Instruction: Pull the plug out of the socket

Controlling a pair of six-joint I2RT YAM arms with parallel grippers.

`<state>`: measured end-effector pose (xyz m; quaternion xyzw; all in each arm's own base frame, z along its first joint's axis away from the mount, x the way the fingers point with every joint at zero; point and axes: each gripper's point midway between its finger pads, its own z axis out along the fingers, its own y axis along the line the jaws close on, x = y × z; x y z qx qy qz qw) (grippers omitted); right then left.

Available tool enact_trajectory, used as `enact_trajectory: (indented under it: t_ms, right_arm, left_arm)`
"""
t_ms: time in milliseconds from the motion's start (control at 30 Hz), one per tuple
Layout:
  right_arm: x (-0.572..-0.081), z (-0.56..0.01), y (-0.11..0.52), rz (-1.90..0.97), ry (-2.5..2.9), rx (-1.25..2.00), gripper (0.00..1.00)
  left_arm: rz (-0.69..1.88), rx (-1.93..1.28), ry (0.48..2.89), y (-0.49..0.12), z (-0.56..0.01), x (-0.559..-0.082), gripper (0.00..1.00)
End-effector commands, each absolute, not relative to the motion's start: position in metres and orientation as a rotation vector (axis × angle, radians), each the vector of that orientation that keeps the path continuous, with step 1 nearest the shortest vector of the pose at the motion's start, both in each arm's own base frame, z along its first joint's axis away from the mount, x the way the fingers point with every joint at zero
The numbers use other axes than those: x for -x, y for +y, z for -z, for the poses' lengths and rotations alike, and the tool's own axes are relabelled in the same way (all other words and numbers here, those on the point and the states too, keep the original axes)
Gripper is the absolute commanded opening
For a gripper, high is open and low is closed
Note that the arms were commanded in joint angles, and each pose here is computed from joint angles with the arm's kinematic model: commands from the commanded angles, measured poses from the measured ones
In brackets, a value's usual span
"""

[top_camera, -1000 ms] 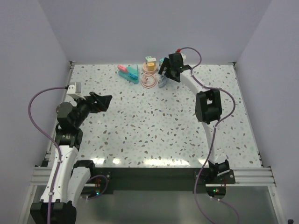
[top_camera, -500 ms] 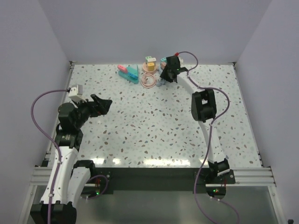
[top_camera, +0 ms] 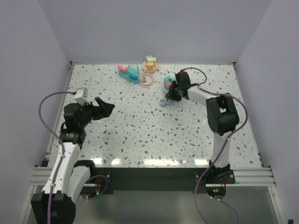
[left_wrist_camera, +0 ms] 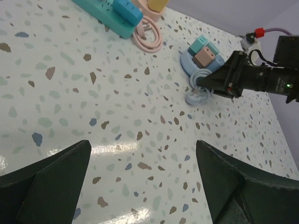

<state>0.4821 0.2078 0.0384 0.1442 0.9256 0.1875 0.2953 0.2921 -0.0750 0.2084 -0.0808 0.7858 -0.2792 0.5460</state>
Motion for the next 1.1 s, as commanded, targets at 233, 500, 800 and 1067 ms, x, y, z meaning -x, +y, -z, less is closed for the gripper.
enact_trajectory:
  t_ms: [233, 500, 800, 1067]
  right_arm:
    - [-0.294, -0.032, 0.244, -0.722, 2.725, -0.076, 0.00]
    - [-0.209, -0.017, 0.268, -0.760, 2.845, 0.118, 0.00]
    - [-0.212, -0.005, 0.262, -0.582, 2.843, 0.199, 0.00]
    - [-0.226, 0.004, 0.282, -0.565, 2.882, 0.330, 0.00]
  left_arm:
    - [0.858, 0.067, 1.921, -0.125, -0.167, -0.293, 1.00]
    - [0.900, 0.032, 1.989, -0.163, -0.157, -0.295, 1.00]
    - [0.879, 0.024, 2.073, -0.169, -0.134, -0.293, 1.00]
    - [0.772, -0.005, 2.107, -0.182, -0.135, -0.320, 1.00]
